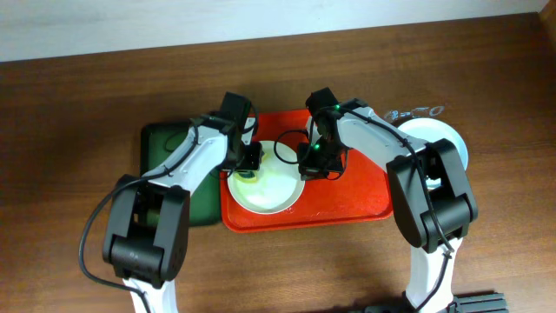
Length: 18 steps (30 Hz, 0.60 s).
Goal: Clean dirty plates on tray and stack at the side
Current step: 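Scrub the white plate with the sponge in the left gripper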
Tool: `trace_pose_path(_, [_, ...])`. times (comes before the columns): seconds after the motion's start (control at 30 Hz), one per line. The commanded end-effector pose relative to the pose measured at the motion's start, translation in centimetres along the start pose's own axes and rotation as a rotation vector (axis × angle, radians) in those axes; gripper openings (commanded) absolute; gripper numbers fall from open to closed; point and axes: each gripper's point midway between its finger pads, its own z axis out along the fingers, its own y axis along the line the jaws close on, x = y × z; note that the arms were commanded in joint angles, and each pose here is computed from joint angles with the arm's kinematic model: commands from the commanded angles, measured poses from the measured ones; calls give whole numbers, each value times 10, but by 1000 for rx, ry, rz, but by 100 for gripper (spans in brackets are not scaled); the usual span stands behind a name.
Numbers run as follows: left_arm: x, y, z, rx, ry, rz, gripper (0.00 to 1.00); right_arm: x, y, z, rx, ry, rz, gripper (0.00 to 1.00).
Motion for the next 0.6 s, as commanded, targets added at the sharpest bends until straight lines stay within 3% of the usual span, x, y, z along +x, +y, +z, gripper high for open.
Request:
trace_pose_path(0.0, [43,-10,24,12,99,-46,0,3,7,-2,-11,-4,-23,4])
trace_pose_path(0.1, [58,-60,13,263,170,-5,0,3,7,-2,-13,-7,-24,4])
trace_pose_path(0.17, [46,-69,-4,310,127,3,0,3,7,-2,-12,-7,-24,4])
trace_pose_path(0.33, [0,-24,-62,76,-120,-46,0,3,7,-2,-13,-7,-24,4])
trace_pose_path(0.57, [26,-10,-25,-60,-36,-24,0,-1,8,-2,-18,-21,-31,4])
